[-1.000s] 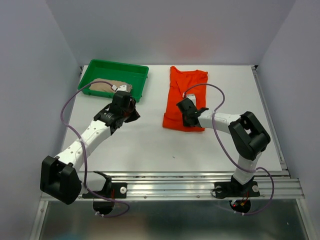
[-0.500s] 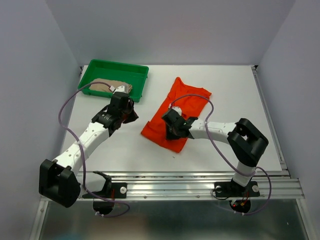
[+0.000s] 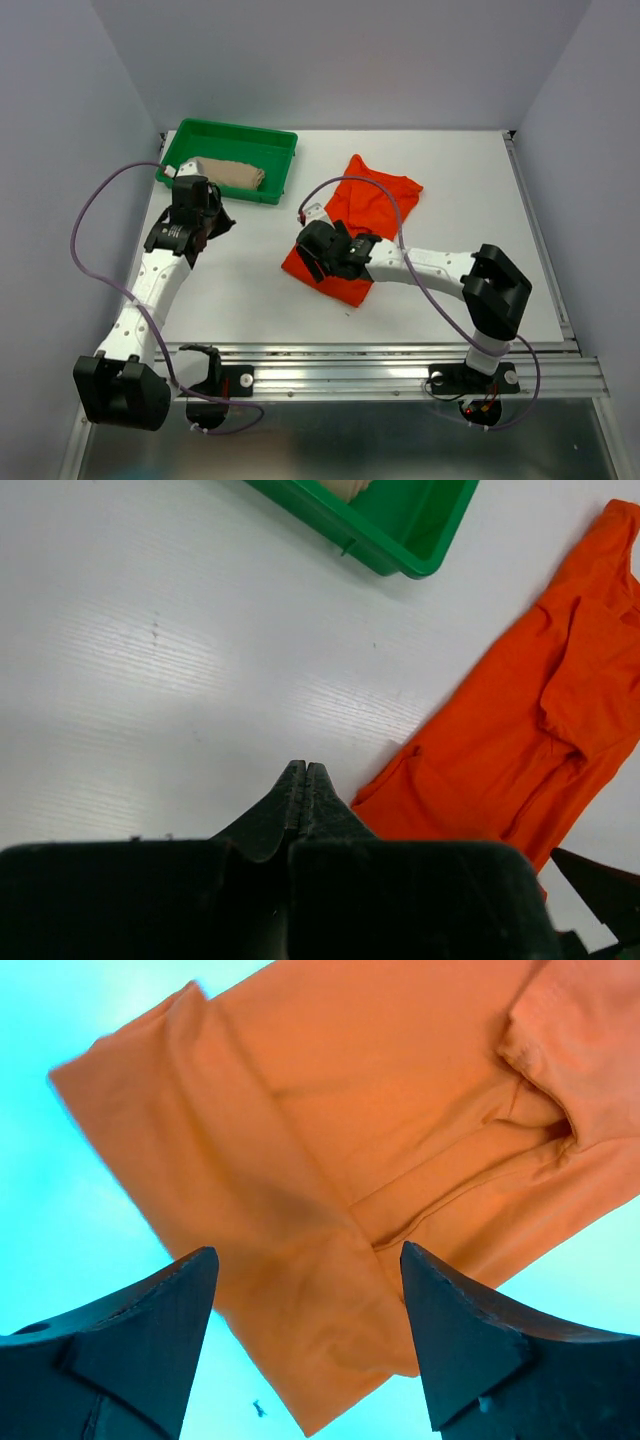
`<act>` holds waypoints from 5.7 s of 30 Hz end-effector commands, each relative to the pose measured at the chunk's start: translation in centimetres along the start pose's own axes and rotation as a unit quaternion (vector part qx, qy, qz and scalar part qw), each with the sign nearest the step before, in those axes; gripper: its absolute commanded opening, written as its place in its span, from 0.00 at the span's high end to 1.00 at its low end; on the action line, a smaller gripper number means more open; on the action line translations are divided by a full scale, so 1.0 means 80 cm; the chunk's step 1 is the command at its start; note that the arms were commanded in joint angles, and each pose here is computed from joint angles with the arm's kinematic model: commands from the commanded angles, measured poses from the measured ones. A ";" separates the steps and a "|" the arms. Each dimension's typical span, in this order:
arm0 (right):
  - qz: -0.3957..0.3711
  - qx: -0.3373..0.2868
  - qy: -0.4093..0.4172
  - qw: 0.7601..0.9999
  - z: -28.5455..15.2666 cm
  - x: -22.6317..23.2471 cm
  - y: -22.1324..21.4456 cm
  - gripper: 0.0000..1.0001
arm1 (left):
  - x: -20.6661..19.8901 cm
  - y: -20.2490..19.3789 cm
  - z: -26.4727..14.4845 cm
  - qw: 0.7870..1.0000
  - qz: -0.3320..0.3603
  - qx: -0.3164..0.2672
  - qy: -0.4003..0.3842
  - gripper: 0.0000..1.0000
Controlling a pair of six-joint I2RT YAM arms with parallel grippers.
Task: Roll the t-shirts
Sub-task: Roll the T-shirt to the center of the board.
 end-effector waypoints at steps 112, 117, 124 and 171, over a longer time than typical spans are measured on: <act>0.092 -0.046 0.375 0.921 0.021 0.030 0.028 0.99 | 0.030 -0.013 -0.001 0.999 -0.010 0.032 -0.015 1.00; 0.111 -0.027 0.444 0.889 0.026 0.024 0.022 0.99 | 0.032 -0.016 -0.001 0.999 -0.008 0.035 -0.015 1.00; 0.141 -0.029 0.508 0.849 0.030 0.018 0.021 0.99 | 0.035 -0.017 -0.003 0.999 -0.004 0.034 -0.009 1.00; 0.195 0.041 0.553 0.809 0.099 -0.009 -0.016 0.99 | -0.028 -0.144 0.037 0.961 0.142 0.227 -0.074 1.00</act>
Point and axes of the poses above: each gripper's point midway between its finger pads, its own z axis out along the fingers, its own x axis along the line the jaws close on, y = z × x, the point moved 8 cm from there along -z, back along the fingers, and after that the axes turned 14 degrees about -z, right-handed, at the moved point
